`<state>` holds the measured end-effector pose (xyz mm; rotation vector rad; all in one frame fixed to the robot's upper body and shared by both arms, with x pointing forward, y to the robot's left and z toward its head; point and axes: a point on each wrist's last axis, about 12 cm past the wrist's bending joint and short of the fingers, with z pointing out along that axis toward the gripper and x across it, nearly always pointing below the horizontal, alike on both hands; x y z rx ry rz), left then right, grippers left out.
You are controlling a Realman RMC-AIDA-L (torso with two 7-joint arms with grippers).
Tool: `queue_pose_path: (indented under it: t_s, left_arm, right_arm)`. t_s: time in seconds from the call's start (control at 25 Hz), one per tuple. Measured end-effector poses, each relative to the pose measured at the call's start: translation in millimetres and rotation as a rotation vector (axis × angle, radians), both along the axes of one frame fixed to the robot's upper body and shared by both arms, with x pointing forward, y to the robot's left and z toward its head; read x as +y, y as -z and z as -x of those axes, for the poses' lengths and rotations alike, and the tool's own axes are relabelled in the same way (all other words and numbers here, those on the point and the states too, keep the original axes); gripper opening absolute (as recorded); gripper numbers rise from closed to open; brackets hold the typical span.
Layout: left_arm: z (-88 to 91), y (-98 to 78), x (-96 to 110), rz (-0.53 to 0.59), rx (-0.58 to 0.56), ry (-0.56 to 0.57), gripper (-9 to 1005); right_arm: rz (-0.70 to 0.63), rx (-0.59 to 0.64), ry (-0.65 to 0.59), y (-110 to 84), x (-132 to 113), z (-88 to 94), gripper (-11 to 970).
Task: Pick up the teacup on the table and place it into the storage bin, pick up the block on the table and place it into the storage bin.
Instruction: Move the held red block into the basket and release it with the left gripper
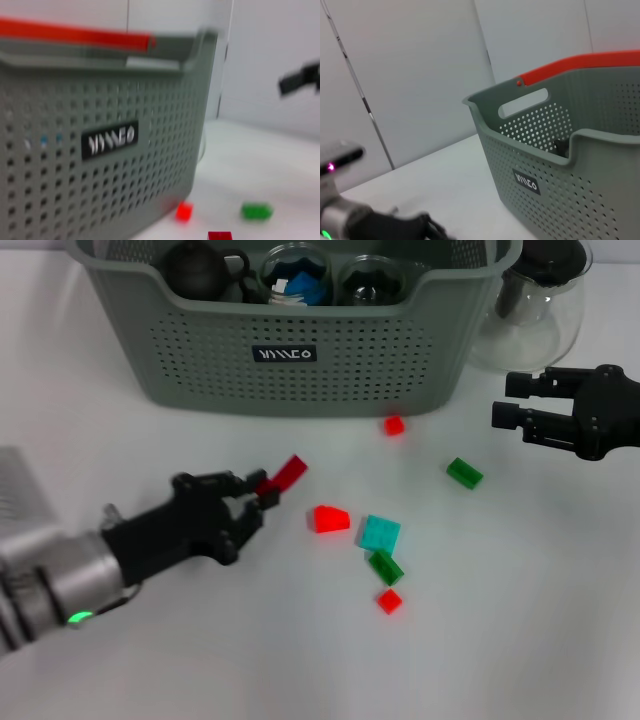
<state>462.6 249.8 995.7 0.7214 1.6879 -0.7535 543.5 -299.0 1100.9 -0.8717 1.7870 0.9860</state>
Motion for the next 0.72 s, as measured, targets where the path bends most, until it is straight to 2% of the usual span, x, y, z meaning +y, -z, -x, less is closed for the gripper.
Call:
queue_pose_path:
  t_s: [0.04,0.08,0.24,0.4,0.52,0.72]
  left_arm:
    - [1.8,-15.9,12,0.075,0.002,0.041,184]
    - [1.8,-15.9,12,0.075,0.002,0.041,184]
    - [0.7,-60.8,36,0.251,-0.004,0.157,185]
    - [-19.4,-118.5,57,0.411,-0.026,0.250,186]
    - [-53.0,-159.5,66,0.419,-0.012,0.250,187]
    - [-126.7,-216.4,68,0.297,0.080,0.127,189]
  right_arm:
    - [0.000,0.000,0.000,0.0,0,0.0,524]
    - [0.000,0.000,0.000,-0.1,0,0.0,524]
    - [0.002,-0.005,-0.003,-0.3,0,-0.5,524]
    - [0.006,-0.007,-0.009,0.2,3,-1.0,524]
    - [0.009,-0.004,-0.011,1.3,4,-0.6,523]
    - [0.008,-0.001,-0.012,2.2,3,1.0,523]
